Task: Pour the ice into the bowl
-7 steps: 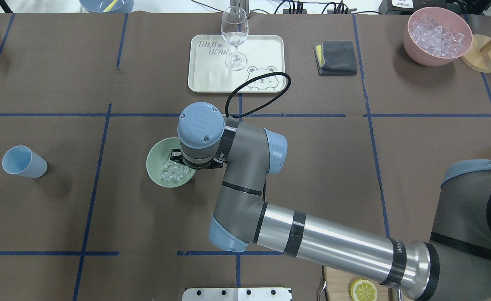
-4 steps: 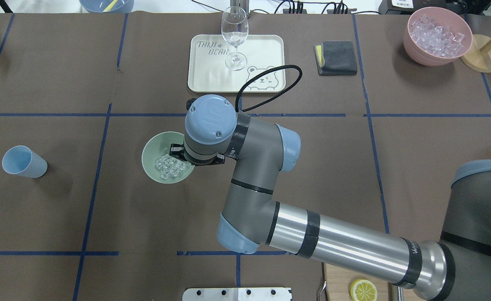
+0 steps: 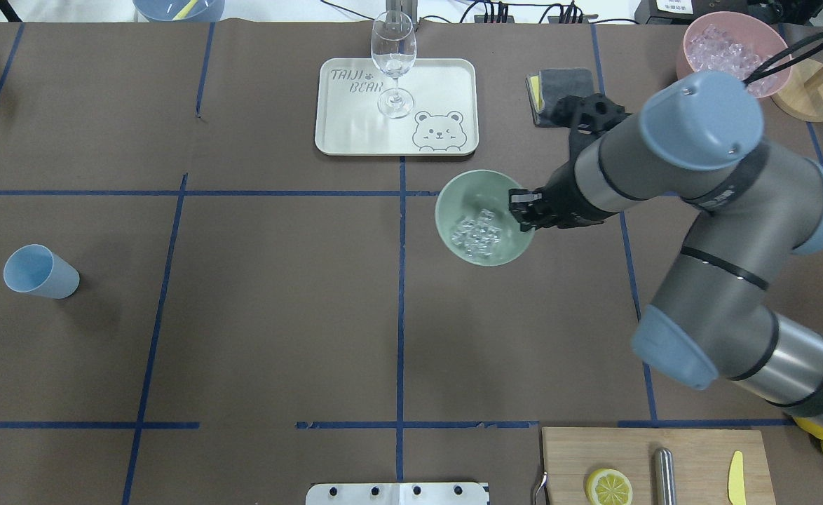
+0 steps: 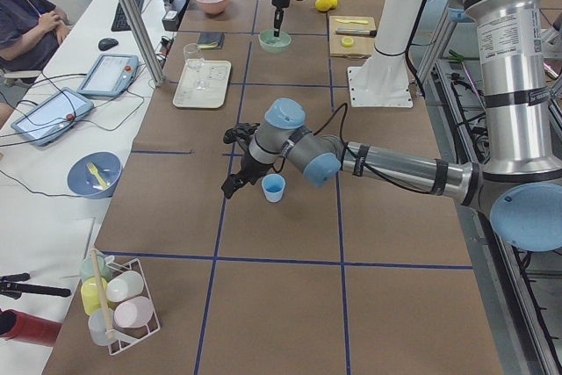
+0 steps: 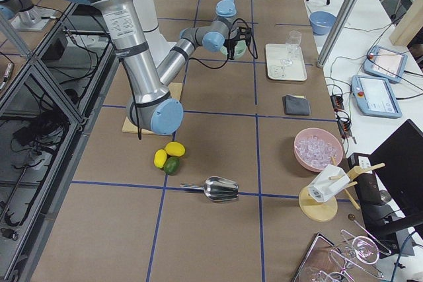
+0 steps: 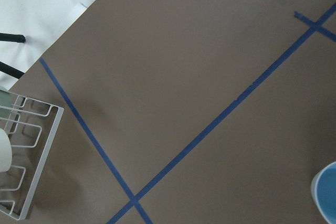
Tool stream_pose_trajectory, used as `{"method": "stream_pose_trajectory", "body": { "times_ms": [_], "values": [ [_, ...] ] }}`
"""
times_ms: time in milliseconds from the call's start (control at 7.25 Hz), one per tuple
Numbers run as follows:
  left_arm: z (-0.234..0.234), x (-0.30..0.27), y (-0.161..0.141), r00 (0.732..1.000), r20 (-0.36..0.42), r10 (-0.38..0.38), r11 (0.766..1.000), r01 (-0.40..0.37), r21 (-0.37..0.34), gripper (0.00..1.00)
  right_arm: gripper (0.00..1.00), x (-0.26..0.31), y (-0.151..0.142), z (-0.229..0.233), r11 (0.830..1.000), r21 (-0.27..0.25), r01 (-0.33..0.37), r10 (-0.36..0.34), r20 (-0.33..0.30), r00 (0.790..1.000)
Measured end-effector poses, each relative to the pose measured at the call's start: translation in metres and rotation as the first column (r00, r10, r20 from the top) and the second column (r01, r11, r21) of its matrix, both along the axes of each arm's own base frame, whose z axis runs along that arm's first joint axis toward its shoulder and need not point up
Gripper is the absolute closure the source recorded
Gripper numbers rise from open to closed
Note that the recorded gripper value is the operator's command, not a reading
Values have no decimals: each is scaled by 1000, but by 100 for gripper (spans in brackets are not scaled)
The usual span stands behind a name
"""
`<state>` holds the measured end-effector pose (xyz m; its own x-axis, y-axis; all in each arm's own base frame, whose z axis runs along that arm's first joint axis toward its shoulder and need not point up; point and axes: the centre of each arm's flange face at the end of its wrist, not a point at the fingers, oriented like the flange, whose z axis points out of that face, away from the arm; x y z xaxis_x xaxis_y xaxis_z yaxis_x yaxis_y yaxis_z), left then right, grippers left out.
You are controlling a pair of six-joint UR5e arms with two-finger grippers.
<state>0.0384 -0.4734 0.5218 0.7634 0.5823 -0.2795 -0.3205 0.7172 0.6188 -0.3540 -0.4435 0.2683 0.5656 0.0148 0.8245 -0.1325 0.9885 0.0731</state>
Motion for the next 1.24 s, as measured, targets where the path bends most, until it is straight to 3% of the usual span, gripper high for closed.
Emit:
{"method": "stream_pose_trajectory", "body": {
  "times_ms": [276, 552, 690, 966, 1103, 1241],
  "values": [
    [30, -16, -13, 997, -81, 0, 991, -11, -136, 0, 100, 79, -8, 92, 995, 70, 77, -67, -136, 988],
    [40, -30, -21, 986, -156, -59, 965, 16, -262, 0, 100, 141, -8, 173, 986, 83, 146, -121, -252, 960],
    [37, -34, -25, 982, -168, -90, 953, 36, -301, 0, 100, 159, -9, 209, 982, 84, 169, -139, -281, 950],
    [34, -37, -28, 978, -175, -117, 944, 55, -326, 0, 100, 173, -5, 284, 979, 87, 185, -155, -271, 950],
    [34, -39, -28, 977, -176, -122, 943, 59, -328, 0, 66, 182, -4, 312, 979, 90, 180, -155, -237, 959],
    [33, -39, -28, 976, -177, -124, 943, 60, -327, 0, 1, 192, -4, 327, 982, 82, 173, -153, -204, 967]
  ]
}}
